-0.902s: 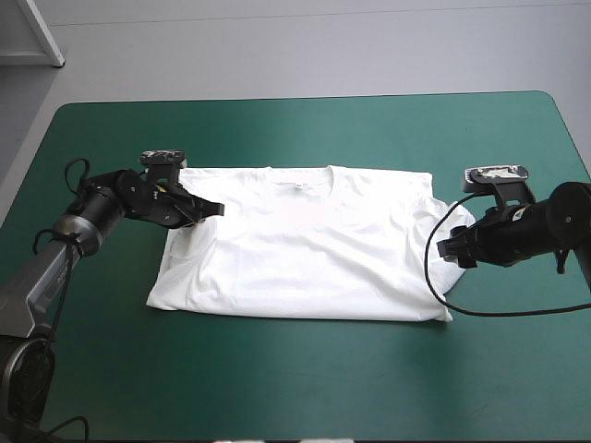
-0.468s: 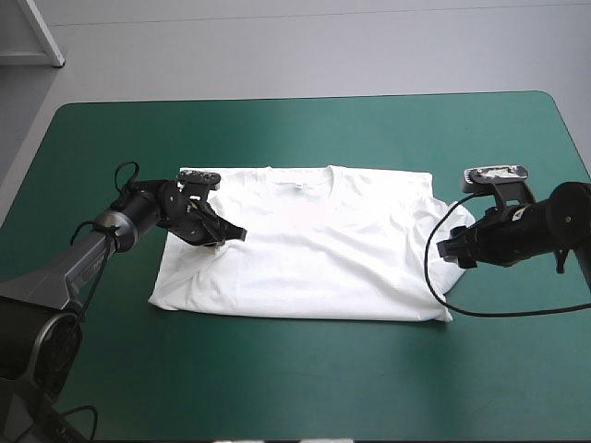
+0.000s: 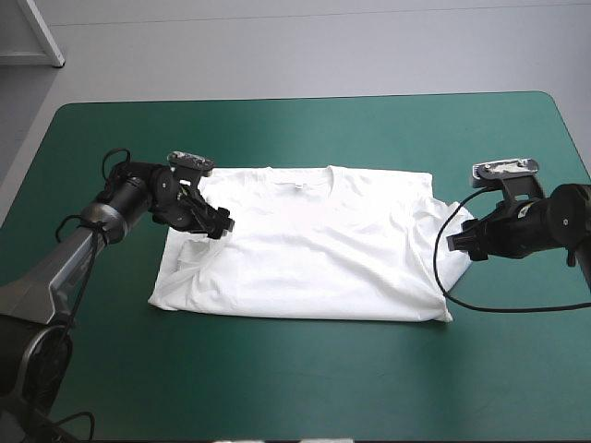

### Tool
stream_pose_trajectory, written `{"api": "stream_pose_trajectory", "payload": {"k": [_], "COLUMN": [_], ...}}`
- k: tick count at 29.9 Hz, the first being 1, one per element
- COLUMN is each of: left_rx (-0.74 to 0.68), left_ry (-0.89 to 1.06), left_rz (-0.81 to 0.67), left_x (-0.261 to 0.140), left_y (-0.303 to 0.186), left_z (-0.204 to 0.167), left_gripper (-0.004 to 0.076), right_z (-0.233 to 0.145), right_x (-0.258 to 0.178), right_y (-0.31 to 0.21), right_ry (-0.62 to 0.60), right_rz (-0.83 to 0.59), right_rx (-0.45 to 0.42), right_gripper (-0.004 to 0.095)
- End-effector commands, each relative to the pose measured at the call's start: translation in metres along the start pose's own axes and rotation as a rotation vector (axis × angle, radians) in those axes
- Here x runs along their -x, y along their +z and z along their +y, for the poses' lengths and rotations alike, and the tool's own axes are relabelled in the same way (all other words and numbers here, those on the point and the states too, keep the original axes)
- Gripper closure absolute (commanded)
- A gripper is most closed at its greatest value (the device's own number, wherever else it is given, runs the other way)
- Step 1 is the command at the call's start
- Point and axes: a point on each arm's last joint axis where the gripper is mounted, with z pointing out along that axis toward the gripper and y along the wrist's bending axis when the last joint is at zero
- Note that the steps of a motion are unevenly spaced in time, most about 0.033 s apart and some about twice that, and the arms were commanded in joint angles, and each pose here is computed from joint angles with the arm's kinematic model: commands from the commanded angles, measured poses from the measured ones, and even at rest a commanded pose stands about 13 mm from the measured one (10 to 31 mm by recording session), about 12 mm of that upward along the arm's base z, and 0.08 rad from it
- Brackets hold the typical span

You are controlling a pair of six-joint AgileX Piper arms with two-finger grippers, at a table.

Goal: Fold the cloth

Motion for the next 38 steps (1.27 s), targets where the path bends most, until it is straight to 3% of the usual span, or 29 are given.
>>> {"api": "stream_pose_trajectory", "payload": {"k": [1,7,13,29,38], "left_rx": [0.070,0.128,0.173,0.211,0.209], "left_ry": [0.018,0.045,0.059,0.037,0.017], "left_rz": [-0.172,-0.213,-0.204,-0.197,-0.202], "left_x": [0.016,0.008,-0.010,-0.038,-0.039], "left_y": [-0.065,-0.115,-0.147,-0.185,-0.187], "left_z": [0.001,0.002,0.002,0.001,0.001], "left_gripper": [0.0097,0.0097,0.0097,0.0097,0.0097], "right_z": [-0.006,-0.010,-0.018,-0.069,-0.067], "right_x": [0.008,0.017,0.030,0.032,0.030], "right_y": [-0.017,-0.003,0.045,0.132,0.157], "right_ry": [0.001,0.032,0.048,0.196,0.234], "right_rz": [-0.109,-0.125,-0.043,0.083,0.125], "right_rx": [-0.089,-0.092,-0.080,0.006,0.079], "right_gripper": [0.0304,0.0304,0.0304,0.0306,0.0464]}}
